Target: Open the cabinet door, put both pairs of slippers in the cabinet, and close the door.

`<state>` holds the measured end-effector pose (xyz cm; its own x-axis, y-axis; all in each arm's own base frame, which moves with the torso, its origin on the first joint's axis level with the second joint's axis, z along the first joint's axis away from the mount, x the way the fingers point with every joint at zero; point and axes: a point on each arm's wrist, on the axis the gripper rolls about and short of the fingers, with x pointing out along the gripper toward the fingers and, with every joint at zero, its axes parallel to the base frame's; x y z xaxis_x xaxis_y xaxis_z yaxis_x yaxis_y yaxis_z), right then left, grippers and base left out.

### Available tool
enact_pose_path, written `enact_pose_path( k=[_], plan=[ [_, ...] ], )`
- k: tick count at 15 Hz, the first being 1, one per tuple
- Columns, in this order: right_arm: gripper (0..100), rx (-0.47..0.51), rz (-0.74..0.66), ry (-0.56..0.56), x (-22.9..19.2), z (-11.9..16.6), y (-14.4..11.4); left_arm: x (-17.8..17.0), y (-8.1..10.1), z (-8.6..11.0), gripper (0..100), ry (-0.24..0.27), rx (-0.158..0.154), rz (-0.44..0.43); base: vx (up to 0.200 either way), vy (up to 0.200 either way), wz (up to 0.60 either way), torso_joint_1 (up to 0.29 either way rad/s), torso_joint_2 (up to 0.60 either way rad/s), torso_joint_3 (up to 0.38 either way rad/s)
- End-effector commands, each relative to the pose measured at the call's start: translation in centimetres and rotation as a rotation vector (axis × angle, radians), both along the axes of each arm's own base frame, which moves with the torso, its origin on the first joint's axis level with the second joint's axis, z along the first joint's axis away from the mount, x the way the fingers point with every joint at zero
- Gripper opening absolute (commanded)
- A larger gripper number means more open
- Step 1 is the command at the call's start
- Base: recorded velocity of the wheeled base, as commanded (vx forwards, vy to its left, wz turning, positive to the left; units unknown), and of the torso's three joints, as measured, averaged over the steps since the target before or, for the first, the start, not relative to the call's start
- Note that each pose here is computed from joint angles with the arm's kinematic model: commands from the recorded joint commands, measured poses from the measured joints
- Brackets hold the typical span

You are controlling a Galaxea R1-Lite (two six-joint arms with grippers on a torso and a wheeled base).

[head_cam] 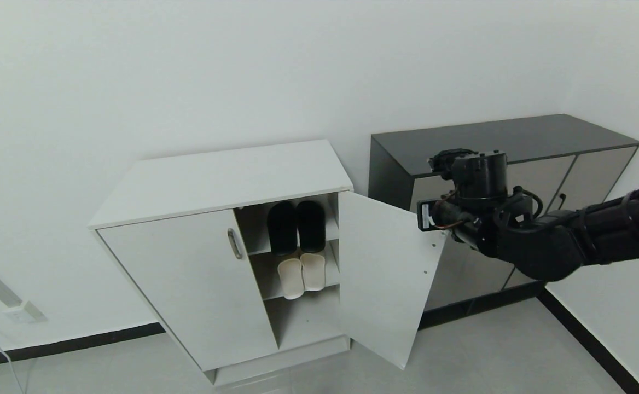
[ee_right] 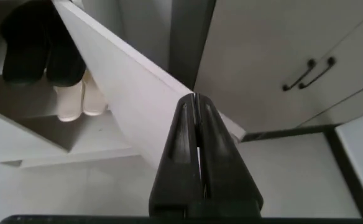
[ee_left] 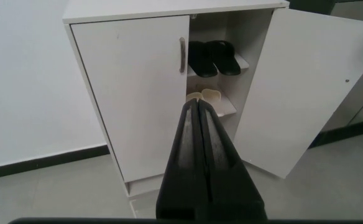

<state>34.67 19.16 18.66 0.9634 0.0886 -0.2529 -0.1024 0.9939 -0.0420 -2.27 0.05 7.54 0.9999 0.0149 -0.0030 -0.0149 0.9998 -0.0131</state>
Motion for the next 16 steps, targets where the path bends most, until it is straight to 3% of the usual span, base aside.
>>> enact_pose_path(
  k=[1, 7, 16],
  plan=[
    [0, 0.023, -0.037, 0.036, 3.7, -1.4, -0.5, 0.0, 0.0, 0.0, 0, 0.0, -0.001, 0.0, 0.0, 0.0, 0.0, 0.0, 0.0, 0.0],
    [0, 0.025, -0.063, 0.056, 6.9, -3.8, -1.2, 0.0, 0.0, 0.0, 0, 0.0, -0.001, 0.0, 0.0, 0.0, 0.0, 0.0, 0.0, 0.0],
    [0, 0.009, -0.048, 0.077, 6.2, -4.1, -0.6, 0.0, 0.0, 0.0, 0, 0.0, 0.001, -0.001, 0.0, 0.0, 0.0, 0.0, 0.0, 0.0]
  ],
)
